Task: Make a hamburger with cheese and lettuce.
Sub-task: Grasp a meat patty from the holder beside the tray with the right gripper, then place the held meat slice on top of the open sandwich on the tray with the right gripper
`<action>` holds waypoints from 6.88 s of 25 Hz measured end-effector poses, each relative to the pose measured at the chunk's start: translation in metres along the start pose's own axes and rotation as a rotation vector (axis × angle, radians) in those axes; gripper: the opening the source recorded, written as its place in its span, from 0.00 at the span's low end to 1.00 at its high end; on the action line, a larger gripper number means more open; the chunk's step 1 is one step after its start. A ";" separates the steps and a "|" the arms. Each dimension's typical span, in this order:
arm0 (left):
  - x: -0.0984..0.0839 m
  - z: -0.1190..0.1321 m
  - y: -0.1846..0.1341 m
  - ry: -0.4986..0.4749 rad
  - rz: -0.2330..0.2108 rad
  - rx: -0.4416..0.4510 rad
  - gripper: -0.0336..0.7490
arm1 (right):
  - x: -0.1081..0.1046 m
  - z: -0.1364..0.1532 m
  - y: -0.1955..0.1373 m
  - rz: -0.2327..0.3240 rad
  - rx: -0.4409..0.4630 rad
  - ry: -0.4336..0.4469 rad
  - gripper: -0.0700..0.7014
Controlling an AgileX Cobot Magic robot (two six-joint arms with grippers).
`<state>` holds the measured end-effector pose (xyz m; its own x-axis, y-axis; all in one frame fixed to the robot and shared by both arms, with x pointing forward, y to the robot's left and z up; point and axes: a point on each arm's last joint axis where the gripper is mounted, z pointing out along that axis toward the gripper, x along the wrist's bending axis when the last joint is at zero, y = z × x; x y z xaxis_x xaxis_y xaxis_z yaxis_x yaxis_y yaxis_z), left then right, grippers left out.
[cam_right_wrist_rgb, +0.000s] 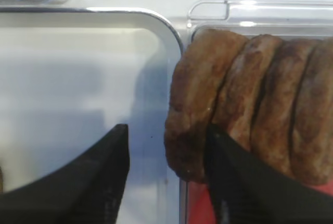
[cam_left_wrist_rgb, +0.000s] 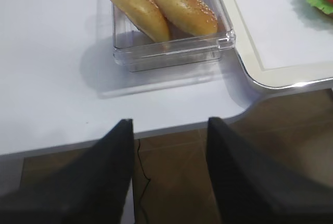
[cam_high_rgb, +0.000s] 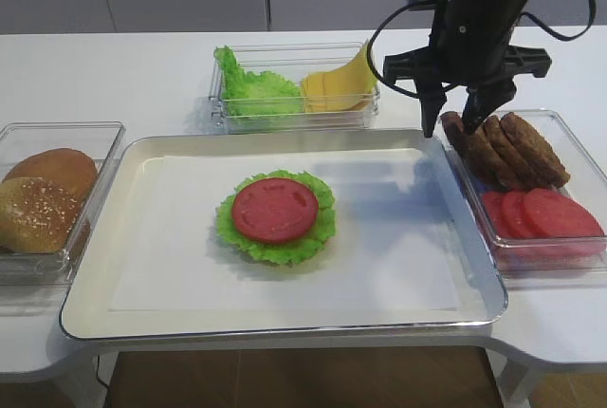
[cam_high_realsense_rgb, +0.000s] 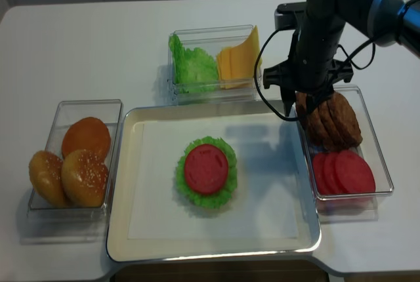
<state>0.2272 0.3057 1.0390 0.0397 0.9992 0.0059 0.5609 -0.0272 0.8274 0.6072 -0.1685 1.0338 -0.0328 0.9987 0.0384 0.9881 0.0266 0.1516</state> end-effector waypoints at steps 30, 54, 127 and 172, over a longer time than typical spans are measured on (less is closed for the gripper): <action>0.000 0.000 0.000 0.000 0.000 0.000 0.48 | -0.002 0.007 0.003 -0.016 -0.007 -0.032 0.57; 0.000 0.000 0.000 0.000 0.000 0.000 0.48 | -0.001 0.010 0.002 -0.016 0.018 -0.037 0.57; 0.000 0.000 0.000 0.000 0.000 0.000 0.48 | 0.001 -0.054 0.002 -0.093 -0.129 0.034 0.26; 0.000 0.000 0.000 0.000 0.000 0.000 0.48 | 0.107 -0.064 -0.054 -0.293 -0.074 0.197 0.25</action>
<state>0.2272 0.3057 1.0390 0.0397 0.9992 0.0059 0.5609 -0.0272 0.8274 0.5410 -0.0654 1.0925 -0.3490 0.9213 0.1714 0.9189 0.3006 0.2554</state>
